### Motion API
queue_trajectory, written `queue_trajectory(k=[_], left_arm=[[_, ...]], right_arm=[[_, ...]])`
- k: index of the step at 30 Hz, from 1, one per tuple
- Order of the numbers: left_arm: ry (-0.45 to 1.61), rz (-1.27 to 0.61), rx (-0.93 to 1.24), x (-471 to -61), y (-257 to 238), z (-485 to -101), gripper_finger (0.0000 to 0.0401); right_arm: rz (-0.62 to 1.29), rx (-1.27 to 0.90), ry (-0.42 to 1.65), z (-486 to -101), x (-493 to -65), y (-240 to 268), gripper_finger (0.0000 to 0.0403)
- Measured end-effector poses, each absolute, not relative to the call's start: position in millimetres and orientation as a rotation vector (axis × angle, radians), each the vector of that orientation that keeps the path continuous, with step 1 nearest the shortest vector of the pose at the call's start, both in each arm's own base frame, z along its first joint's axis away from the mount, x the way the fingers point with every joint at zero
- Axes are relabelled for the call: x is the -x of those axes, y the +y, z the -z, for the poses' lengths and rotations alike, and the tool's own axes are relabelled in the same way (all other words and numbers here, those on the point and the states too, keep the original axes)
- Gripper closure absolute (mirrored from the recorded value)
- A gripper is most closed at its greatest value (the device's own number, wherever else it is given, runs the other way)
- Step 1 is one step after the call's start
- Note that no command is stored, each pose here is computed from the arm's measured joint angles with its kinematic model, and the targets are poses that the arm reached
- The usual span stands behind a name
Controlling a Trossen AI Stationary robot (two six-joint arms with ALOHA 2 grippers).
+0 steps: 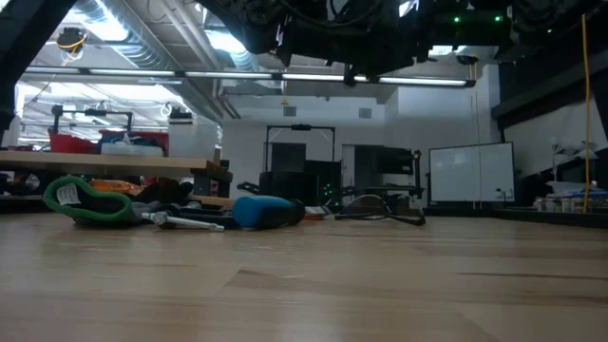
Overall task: Coil cords
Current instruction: Coil the wire in the cable spool
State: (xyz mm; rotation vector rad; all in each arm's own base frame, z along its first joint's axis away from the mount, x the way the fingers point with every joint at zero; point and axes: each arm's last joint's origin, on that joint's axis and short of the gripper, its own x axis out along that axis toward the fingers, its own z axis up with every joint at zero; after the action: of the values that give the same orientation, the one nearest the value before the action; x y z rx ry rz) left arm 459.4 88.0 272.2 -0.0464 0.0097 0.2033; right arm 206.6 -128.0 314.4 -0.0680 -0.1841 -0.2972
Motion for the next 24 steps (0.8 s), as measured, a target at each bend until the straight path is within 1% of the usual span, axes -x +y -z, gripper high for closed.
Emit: queue_trajectory(k=[17,20,24], left_arm=[[-0.021,-0.189,0.036,-460.1,85.0,-275.4,0.0264],[-0.019,-0.189,0.016,-460.1,84.8,-275.4,0.0279],[-0.022,-0.189,0.013,-460.1,85.0,-275.6,0.0316]], right_arm=[[0.297,0.076,-0.203,-316.3,-206.2,-127.7,0.0401],[0.297,0.075,-0.204,-316.4,-206.2,-127.7,0.0401],[0.297,0.074,-0.203,-316.4,-206.2,-127.7,0.0401]])
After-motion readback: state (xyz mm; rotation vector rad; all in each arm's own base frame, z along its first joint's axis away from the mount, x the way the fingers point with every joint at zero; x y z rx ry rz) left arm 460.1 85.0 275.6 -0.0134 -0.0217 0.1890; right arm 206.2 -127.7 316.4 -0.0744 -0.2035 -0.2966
